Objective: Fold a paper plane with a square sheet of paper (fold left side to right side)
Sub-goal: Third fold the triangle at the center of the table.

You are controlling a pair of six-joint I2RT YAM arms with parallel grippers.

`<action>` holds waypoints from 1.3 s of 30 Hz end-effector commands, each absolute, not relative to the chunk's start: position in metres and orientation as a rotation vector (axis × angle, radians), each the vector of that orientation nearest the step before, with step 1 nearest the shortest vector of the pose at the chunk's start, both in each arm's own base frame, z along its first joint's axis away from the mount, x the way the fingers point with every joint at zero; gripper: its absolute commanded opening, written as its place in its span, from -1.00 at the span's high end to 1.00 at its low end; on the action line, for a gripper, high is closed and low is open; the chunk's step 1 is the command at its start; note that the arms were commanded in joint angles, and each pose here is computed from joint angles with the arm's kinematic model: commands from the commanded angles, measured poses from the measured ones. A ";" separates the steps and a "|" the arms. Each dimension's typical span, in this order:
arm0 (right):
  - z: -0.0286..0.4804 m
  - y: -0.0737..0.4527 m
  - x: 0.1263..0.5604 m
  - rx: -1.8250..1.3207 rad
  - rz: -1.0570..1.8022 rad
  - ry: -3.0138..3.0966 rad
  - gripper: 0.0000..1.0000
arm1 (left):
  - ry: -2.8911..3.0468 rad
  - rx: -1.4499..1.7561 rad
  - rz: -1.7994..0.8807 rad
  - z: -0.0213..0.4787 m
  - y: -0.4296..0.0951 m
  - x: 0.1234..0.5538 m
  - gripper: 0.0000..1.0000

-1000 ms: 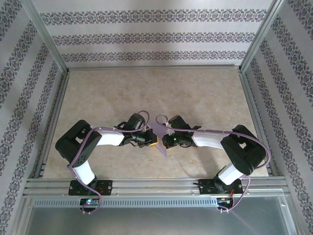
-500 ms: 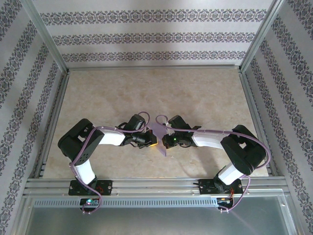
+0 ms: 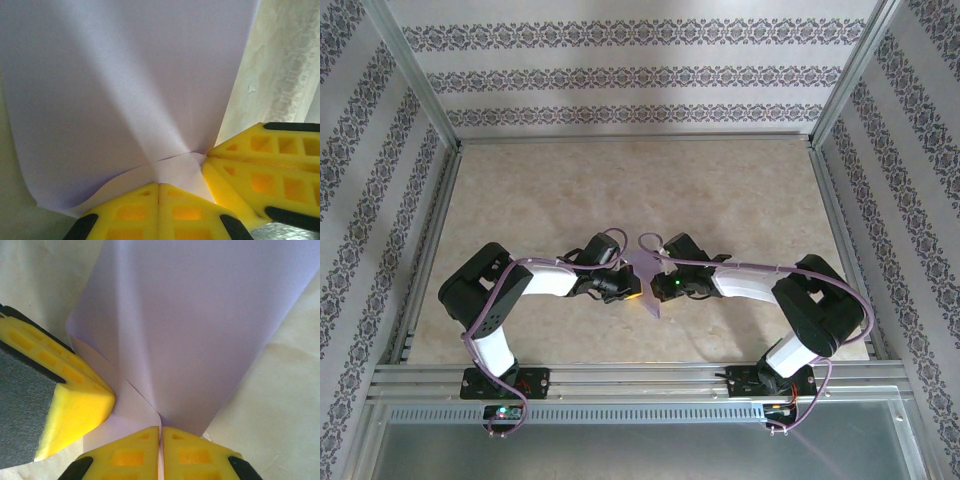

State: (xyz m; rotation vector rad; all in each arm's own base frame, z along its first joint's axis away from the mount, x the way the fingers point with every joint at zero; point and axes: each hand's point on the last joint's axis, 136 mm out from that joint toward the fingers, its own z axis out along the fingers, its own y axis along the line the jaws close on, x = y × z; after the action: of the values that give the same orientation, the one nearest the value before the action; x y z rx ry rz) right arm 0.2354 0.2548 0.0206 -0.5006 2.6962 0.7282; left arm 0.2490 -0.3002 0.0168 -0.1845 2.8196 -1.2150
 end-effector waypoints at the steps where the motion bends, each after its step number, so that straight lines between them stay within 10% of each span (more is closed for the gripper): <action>1: 0.045 0.255 0.246 -0.455 0.773 2.662 0.62 | 2.971 -0.251 -0.999 -0.016 -0.275 0.227 1.00; 9: 0.074 0.235 0.243 -0.357 0.787 2.665 0.23 | 2.970 -0.269 -1.018 -0.019 -0.279 0.228 1.00; 20: 0.078 0.268 0.175 -0.254 1.253 2.787 0.95 | 2.961 -0.260 -1.021 -0.017 -0.281 0.229 1.00; 39: 0.034 0.277 0.165 -0.250 1.108 2.919 0.99 | 2.961 -0.249 -1.018 -0.015 -0.281 0.230 1.00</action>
State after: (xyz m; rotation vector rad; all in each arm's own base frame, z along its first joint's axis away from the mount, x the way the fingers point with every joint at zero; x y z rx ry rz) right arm 0.1632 0.2748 0.0385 -0.2652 2.9154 1.1324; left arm 0.2489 -0.3006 0.0169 -0.1852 2.8227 -1.2104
